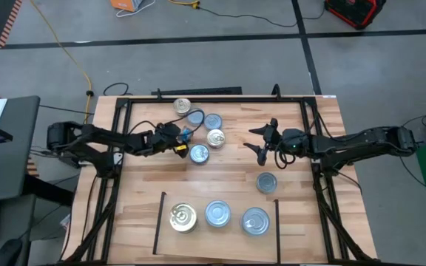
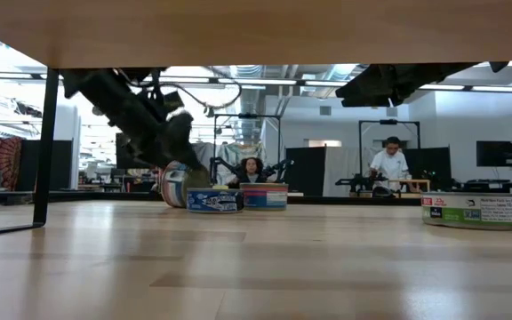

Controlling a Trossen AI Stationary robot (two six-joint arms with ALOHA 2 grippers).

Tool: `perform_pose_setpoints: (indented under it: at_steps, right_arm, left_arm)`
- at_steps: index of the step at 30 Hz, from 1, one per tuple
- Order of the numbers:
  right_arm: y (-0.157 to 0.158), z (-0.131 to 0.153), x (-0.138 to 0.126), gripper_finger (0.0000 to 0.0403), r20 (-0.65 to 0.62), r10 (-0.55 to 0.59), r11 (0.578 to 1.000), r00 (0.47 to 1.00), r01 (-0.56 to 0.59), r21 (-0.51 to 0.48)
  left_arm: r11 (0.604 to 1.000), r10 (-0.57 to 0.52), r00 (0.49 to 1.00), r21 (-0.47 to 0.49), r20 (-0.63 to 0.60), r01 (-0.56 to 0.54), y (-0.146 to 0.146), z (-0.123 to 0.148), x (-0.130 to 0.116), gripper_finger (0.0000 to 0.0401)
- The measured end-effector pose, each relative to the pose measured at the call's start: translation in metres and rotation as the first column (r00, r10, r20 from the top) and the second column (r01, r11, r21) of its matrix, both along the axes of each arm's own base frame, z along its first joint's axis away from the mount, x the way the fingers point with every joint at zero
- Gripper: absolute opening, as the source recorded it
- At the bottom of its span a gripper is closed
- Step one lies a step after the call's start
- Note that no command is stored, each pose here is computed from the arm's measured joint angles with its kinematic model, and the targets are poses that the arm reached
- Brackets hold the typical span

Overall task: Stack canned seafood by type on shelf
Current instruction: Put the bottom left blue and pink tuna can on the top of the left stacked tuna cans on the shelf

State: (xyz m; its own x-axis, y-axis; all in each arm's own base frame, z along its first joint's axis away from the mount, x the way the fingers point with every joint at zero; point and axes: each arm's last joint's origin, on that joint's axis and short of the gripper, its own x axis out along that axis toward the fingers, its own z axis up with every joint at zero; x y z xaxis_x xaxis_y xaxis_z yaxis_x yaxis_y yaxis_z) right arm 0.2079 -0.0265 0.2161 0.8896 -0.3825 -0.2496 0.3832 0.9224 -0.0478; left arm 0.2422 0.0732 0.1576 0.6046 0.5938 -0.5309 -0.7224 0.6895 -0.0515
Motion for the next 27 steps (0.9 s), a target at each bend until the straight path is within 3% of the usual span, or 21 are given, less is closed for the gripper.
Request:
perform_pose_setpoints:
  at_steps: [6,10,13,17,20,24,27]
  right_arm:
    - [0.0,0.0,0.0,0.0302,-0.002,0.001,1.0,1.0,-0.001,-0.003]
    - [0.0,0.0,0.0,0.0302,-0.003,0.001,1.0,1.0,-0.001,-0.004]
    - [0.0,0.0,0.0,0.0302,-0.003,0.001,1.0,1.0,-0.001,-0.004]
    - [0.0,0.0,0.0,0.0302,-0.004,0.001,1.0,1.0,-0.001,-0.004]
    - [0.001,0.0,0.0,0.0302,-0.004,0.007,1.0,1.0,-0.007,-0.005]
    - [0.001,0.0,0.0,0.0302,-0.005,0.008,1.0,1.0,-0.009,-0.007]
    - [0.001,0.0,0.0,0.0302,-0.006,0.008,1.0,1.0,-0.008,-0.007]
  left_arm:
    - [0.999,0.029,0.997,0.021,-0.069,-0.027,0.01,-0.013,0.001,0.031]
    - [0.998,-0.005,0.996,0.063,-0.087,0.011,0.01,-0.011,0.002,0.0239]
    - [0.99,-0.085,0.989,0.101,-0.124,0.098,0.009,-0.008,0.002,0.0183]
    - [0.971,-0.145,0.976,0.169,-0.161,0.172,0.005,0.002,0.001,0.0183]
    - [0.955,-0.119,0.983,0.255,-0.142,0.153,0.002,0.021,-0.006,0.0183]
    - [0.898,-0.18,0.98,0.393,-0.081,0.197,-0.01,0.059,-0.019,0.0183]
    - [0.799,-0.377,0.926,0.502,-0.011,0.332,-0.032,0.089,-0.029,0.0183]
